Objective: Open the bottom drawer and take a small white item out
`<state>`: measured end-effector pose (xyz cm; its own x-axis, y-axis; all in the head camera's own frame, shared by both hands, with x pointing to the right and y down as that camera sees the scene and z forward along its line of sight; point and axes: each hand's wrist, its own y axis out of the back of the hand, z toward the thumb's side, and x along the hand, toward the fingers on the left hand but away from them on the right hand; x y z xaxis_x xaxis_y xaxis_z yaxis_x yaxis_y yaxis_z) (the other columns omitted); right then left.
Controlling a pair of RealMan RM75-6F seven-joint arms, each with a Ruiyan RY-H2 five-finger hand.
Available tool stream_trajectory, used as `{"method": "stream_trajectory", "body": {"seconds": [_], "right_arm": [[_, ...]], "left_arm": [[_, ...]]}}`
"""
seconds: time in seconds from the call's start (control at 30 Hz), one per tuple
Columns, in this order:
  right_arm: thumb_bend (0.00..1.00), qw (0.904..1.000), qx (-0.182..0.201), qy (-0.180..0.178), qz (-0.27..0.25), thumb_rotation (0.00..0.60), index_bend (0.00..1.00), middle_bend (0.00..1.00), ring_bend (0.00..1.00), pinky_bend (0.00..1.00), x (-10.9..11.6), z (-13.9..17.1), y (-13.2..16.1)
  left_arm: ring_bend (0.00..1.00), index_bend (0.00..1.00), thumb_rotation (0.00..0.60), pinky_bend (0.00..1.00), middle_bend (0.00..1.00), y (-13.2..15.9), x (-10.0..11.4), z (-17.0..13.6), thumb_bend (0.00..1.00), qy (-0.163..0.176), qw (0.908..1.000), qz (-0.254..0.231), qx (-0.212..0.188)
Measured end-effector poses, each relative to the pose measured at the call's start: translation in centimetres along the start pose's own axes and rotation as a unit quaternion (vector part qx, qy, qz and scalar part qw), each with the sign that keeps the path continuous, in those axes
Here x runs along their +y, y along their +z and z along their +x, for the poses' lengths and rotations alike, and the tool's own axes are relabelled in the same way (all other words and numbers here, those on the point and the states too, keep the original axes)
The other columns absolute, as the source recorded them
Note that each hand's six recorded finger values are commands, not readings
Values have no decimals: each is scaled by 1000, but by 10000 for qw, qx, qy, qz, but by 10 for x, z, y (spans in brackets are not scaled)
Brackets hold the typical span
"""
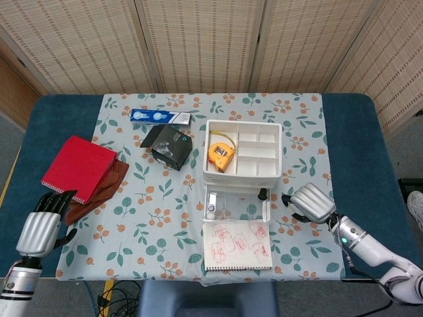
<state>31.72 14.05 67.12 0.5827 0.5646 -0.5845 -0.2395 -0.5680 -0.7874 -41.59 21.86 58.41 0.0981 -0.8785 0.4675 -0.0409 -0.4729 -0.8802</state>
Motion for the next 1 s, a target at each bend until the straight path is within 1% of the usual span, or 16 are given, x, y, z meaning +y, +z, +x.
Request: {"method": "stream_trajectory", "body": {"seconds": [0.1,0.17,0.27,0.37,0.43,0.5,0.63,0.73,0.77,0.83,0.87,0.9,0.93,0.97,1.0], "right_arm": [[377,9999,-11,80,-134,600,517,879,1000,978,-11,-7,3],[376,9997,-9,134,-207,600,491,879,1000,978,-17,-12,5],[377,9993,-4,219,-302,600,381,879,1000,978,-26,-18,8],[377,9991,36,226,-362,600,271,872,1000,978,-29,-20,10],[377,9990,46,207,-382,600,224,858,1000,978,-29,-20,10],[378,9991,46,173,-392,600,202,857,1000,978,-28,-19,10],[379,9993,28,54,-382,600,191,846,1000,978,-21,-14,7],[379,9994,-16,-129,-332,600,191,800,984,978,-11,-8,4],[378,9993,-51,-224,-300,600,191,782,970,978,-5,-4,1],[378,9989,-132,-371,-243,600,191,697,887,974,3,4,-2],[378,9985,-201,-461,-203,600,191,670,861,966,9,10,-5],[379,9981,-261,-526,-178,600,191,622,812,938,13,15,-7],[379,9976,-328,-587,-161,600,191,548,730,875,17,20,-9],[379,9968,-431,-660,-148,600,191,501,671,822,22,27,-11],[379,9960,-520,-711,-142,600,191,434,579,736,25,33,-13]], "left_arm": [[167,100,600,111,161,-1,0,-1,228,3,10000,-4,18],[167,100,600,111,161,-1,0,-1,228,0,10000,-10,22],[167,100,600,111,161,-3,0,-2,229,-7,10000,-11,40],[168,100,600,111,161,-4,0,-3,229,-8,10000,-12,64],[167,100,600,111,161,-5,0,-3,228,-10,10000,-17,75],[167,100,600,111,161,-5,-1,-3,228,-14,10000,-19,71],[168,100,600,111,161,-4,-1,-2,228,-13,10000,-30,37],[168,100,600,111,161,-3,0,-1,228,1,10000,-34,26],[168,100,600,111,160,-3,0,-1,228,7,10000,-33,23],[168,100,600,111,161,-3,1,0,228,19,10000,-34,16],[167,100,600,111,161,-3,1,0,228,23,10000,-32,10],[167,100,600,111,161,-2,1,1,228,27,10000,-30,5],[167,100,600,111,161,-2,1,1,228,31,10000,-29,-4],[167,100,600,111,161,-1,1,1,228,34,10000,-30,-12],[167,101,600,111,160,-1,1,1,228,36,10000,-29,-16]]}}
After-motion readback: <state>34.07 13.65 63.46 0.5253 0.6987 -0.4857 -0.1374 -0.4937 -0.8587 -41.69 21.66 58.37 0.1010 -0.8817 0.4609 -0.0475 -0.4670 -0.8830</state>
